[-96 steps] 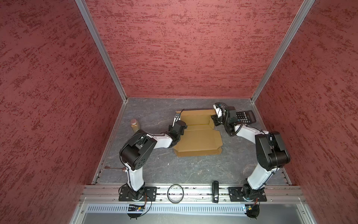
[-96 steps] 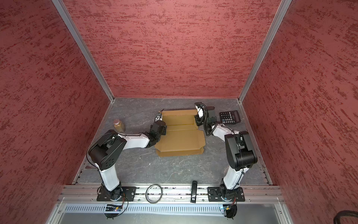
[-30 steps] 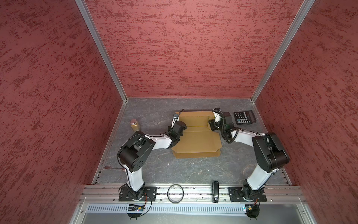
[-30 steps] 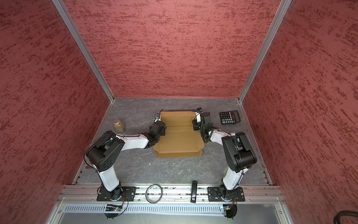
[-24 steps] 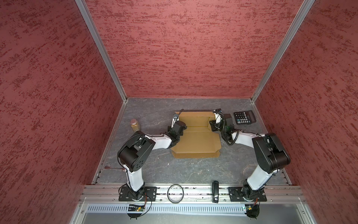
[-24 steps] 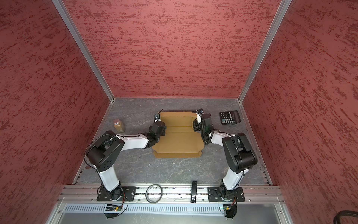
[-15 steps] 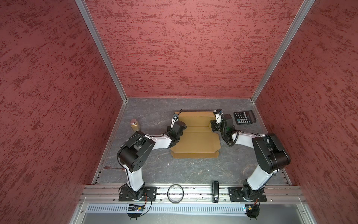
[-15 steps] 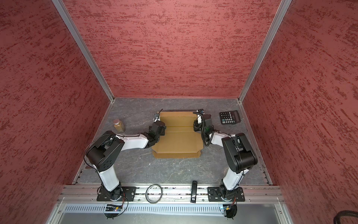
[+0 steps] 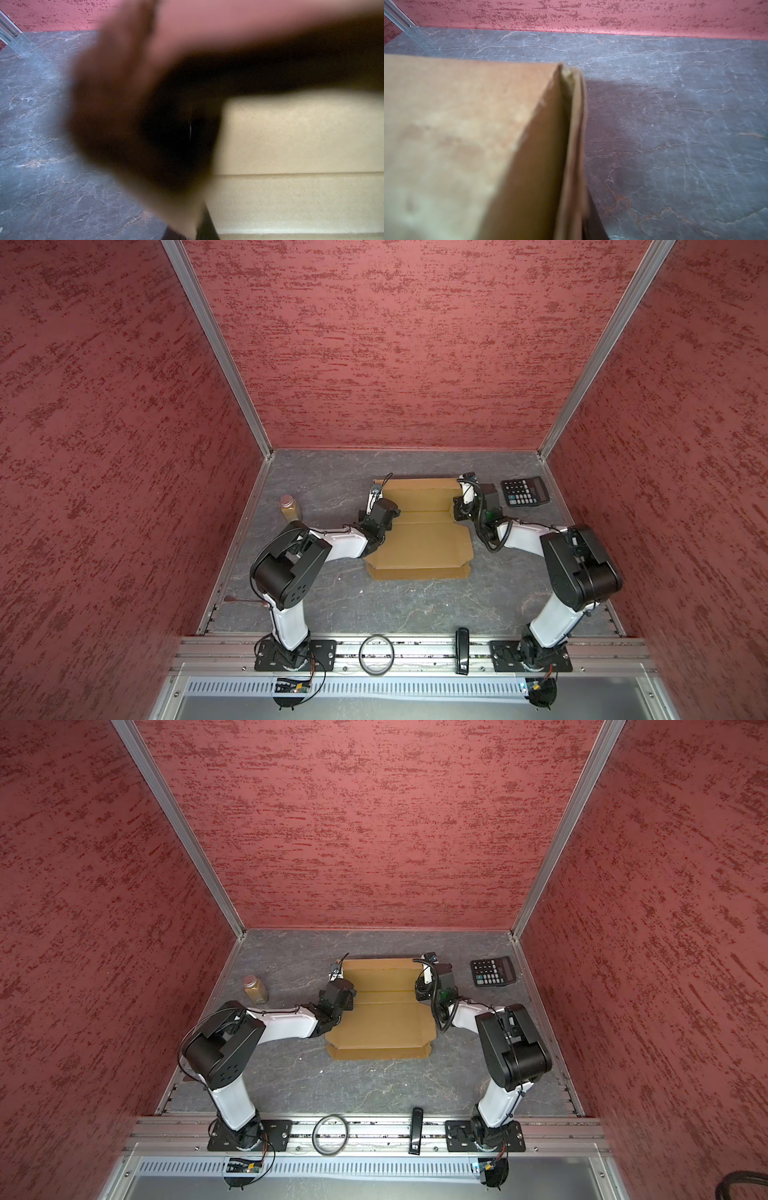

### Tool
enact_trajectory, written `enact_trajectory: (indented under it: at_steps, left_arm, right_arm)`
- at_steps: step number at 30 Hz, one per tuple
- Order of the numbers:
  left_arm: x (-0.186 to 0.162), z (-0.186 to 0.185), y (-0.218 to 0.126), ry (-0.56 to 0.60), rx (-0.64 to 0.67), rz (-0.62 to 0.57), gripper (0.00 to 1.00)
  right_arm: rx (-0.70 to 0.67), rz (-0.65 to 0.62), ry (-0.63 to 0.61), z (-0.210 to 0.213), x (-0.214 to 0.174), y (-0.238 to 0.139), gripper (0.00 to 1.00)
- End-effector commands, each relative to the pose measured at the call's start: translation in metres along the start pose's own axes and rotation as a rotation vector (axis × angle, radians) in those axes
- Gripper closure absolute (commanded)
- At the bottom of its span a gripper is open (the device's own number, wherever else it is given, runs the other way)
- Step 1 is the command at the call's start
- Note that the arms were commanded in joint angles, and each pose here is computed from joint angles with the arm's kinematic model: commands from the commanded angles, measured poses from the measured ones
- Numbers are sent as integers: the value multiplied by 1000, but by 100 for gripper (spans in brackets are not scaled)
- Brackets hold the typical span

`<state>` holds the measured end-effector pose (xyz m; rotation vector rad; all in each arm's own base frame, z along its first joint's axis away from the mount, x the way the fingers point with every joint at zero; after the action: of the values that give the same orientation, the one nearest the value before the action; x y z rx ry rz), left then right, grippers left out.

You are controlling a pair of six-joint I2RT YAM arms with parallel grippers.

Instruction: Fold the paper box

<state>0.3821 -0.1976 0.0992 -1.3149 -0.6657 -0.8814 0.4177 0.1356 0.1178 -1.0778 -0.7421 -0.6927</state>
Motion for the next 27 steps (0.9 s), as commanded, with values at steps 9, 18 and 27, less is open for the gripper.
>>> enact_trajectory:
  at_steps: [9,18,27]
  left_arm:
    - [5,-8,-8,-19,-60,-7,90]
    - [6,-8,-9,-22,-66,-8,90]
    - [2,-8,-9,-19,-62,0,90]
  right_arm:
    - [73,-10,-38,20,17,1,90]
    - [68,-4,-54,19,14,1,78]
    - [52,-25,-27,17,11,4,74]
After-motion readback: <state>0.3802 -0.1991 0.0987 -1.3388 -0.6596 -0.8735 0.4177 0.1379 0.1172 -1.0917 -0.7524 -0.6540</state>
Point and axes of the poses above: each gripper's point midway between its finger pads, its own y axis out along the fingers, its own z axis along the line the jaws close on, x = y × z, the point moved 4 cm from there along -y, back along the fingers, and after that the axes turned 9 degrees about y, right-handed, at the moved point
